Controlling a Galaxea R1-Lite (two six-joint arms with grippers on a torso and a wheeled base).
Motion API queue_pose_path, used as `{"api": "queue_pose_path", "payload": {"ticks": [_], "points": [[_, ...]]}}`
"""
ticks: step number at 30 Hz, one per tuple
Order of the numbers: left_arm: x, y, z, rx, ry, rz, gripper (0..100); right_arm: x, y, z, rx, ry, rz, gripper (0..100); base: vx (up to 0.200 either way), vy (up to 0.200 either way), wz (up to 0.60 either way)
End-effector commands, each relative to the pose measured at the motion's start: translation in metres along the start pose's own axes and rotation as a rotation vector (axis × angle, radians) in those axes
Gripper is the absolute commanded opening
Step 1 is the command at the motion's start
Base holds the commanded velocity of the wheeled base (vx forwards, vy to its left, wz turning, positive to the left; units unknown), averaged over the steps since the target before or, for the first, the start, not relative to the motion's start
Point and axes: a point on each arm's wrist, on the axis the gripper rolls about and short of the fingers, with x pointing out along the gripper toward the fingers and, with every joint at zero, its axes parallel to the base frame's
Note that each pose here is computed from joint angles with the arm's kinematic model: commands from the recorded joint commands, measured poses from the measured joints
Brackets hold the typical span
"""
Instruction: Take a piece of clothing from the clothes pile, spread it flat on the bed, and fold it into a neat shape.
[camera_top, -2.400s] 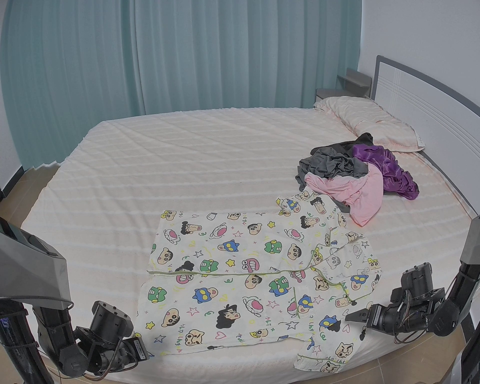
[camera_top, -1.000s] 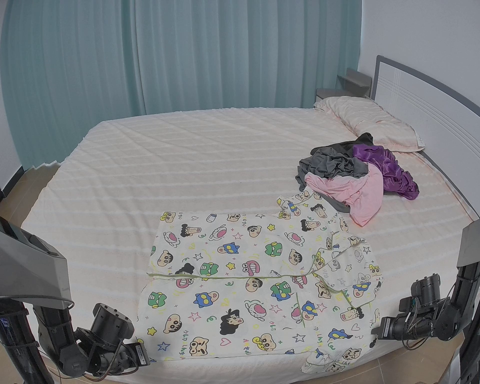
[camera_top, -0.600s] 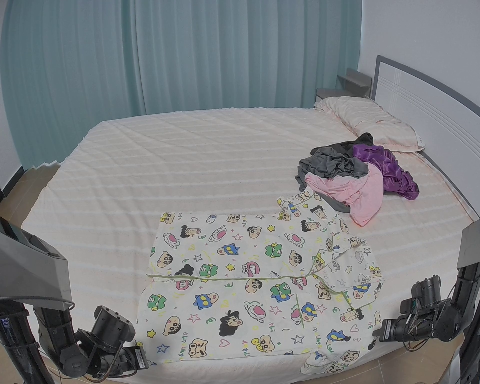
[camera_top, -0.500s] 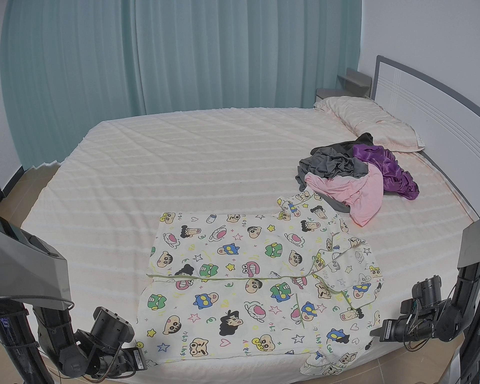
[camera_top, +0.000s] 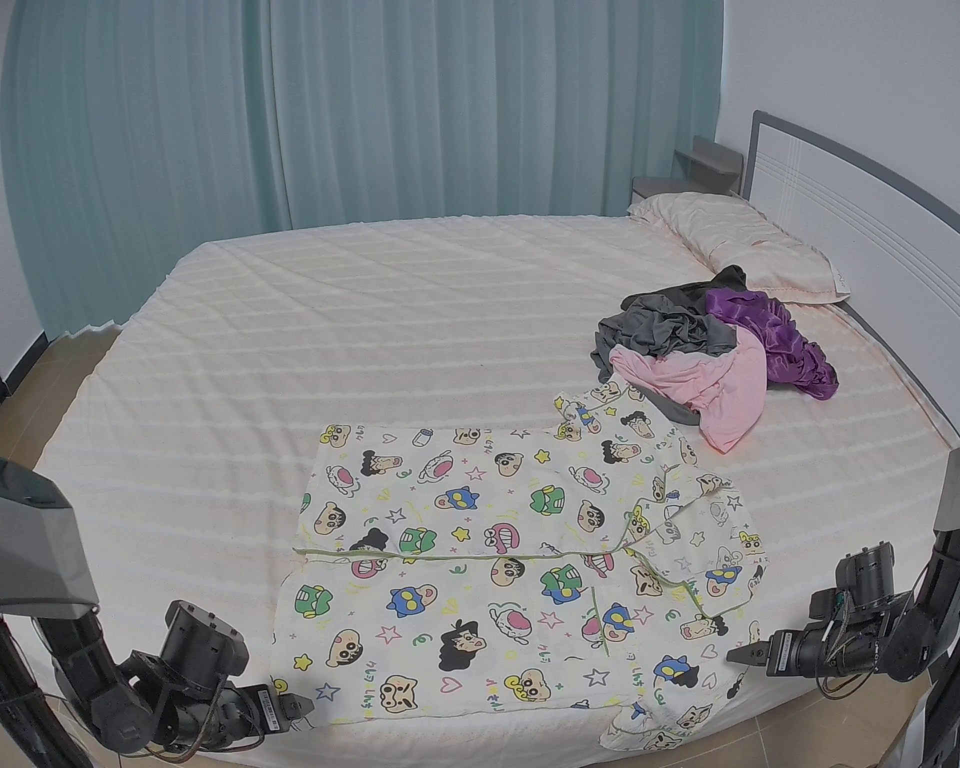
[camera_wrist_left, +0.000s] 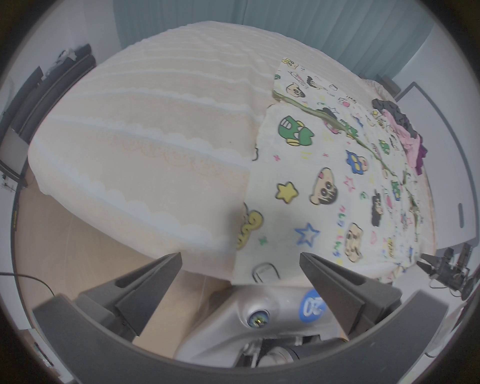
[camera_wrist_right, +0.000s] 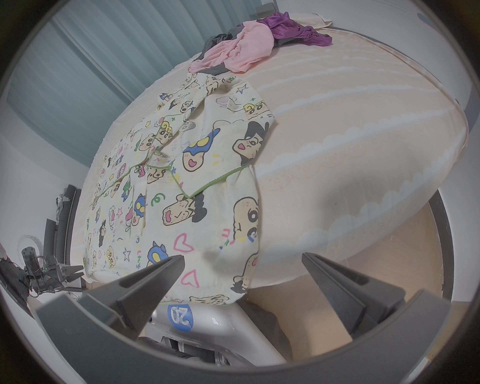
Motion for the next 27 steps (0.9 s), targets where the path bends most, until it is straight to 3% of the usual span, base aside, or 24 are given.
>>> {"api": "queue_pose_path", "payload": {"ticks": [1, 2, 8, 17, 22, 27], "points": [[-0.023, 0.001, 0.000, -0.013, -0.009, -0.103, 100, -0.014, 0.003, -0.002, -0.006, -0.018, 0.017, 100, 0.000, 0.000, 0.00], [-0.027, 0.000, -0.001, -0.058, 0.031, -0.165, 100, -0.014, 0.003, -0.002, -0.005, -0.015, 0.018, 100, 0.000, 0.000, 0.00], [-0.026, -0.005, -0.005, -0.088, 0.057, -0.179, 100, -0.013, 0.004, -0.003, 0.000, -0.007, 0.023, 100, -0.133, 0.000, 0.00], [0.000, -0.009, -0.010, -0.159, 0.152, -0.078, 100, -0.011, 0.005, -0.005, -0.003, 0.014, 0.028, 100, 0.000, 0.000, 0.00], [0.007, -0.022, 0.003, -0.298, 0.105, -0.115, 100, -0.009, 0.010, -0.006, 0.023, 0.030, 0.066, 100, 0.000, 0.000, 0.00], [0.019, -0.036, 0.008, -0.410, -0.007, -0.051, 100, -0.008, 0.018, -0.008, 0.055, 0.041, 0.092, 100, 0.000, 0.000, 0.00]]}}
